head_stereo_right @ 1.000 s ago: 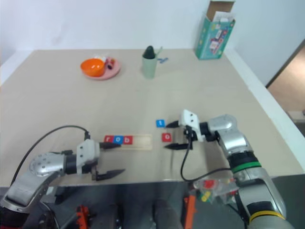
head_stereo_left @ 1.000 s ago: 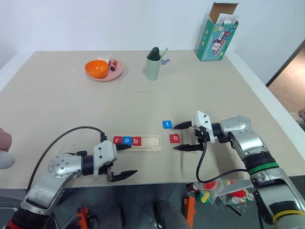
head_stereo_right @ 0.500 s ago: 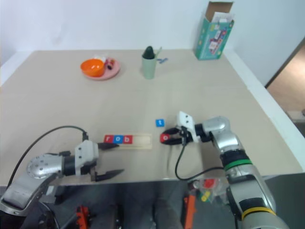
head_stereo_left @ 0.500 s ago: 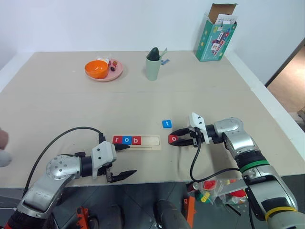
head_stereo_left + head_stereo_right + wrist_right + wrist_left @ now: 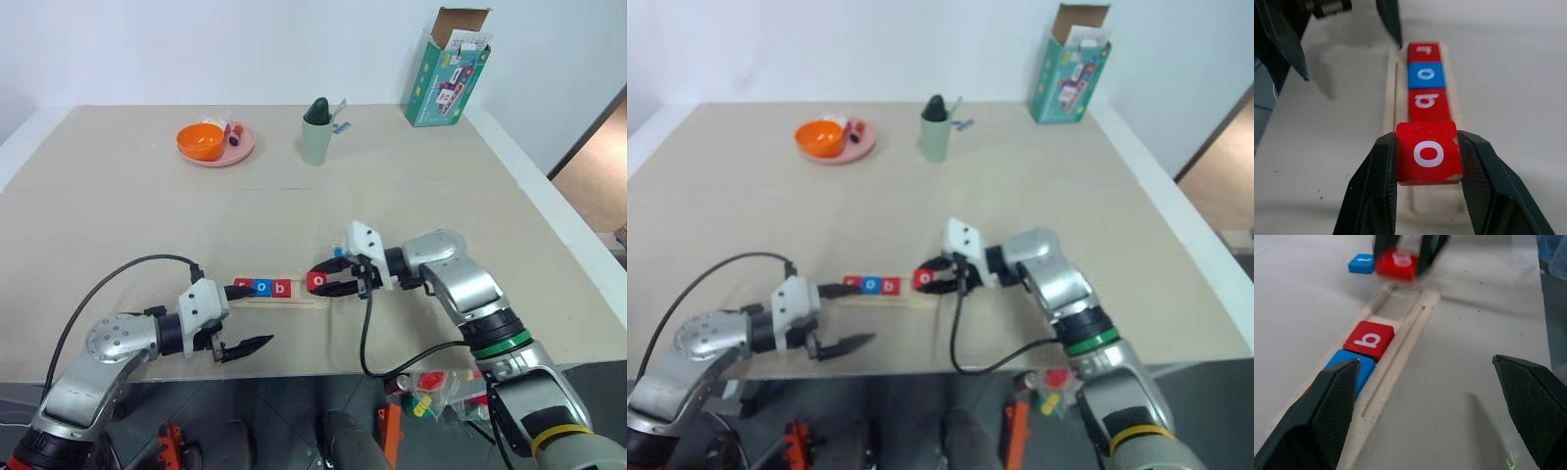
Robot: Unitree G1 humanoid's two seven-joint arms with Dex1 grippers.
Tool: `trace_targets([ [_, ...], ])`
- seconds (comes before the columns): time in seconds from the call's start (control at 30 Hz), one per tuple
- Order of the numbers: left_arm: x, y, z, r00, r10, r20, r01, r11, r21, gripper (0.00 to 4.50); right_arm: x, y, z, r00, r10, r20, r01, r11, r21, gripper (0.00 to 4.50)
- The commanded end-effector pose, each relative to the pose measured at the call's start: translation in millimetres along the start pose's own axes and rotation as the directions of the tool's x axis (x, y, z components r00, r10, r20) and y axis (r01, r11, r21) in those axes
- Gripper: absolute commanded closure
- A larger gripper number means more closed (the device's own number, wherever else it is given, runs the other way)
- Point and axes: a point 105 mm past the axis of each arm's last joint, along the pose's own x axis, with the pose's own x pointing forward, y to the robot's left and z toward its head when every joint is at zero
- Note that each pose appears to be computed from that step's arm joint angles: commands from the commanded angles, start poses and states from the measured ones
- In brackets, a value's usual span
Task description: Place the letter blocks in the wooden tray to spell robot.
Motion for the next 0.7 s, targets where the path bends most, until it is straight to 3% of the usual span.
trace_targets([
  [0.03, -3, 4, 9, 0.999, 0.018, 0.028, -0.018, 1.000, 0.016, 0.00, 4, -5, 1, 0.999, -0.027, -0.026, 0.026, 0.999, -0.028, 3.30],
  [0.7, 0, -2, 3, 0.999, 0.019, 0.027, -0.019, 1.000, 0.013, 0.00, 24, -5, 3, 1.000, -0.003, -0.028, 0.002, 0.999, -0.041, 3.30],
])
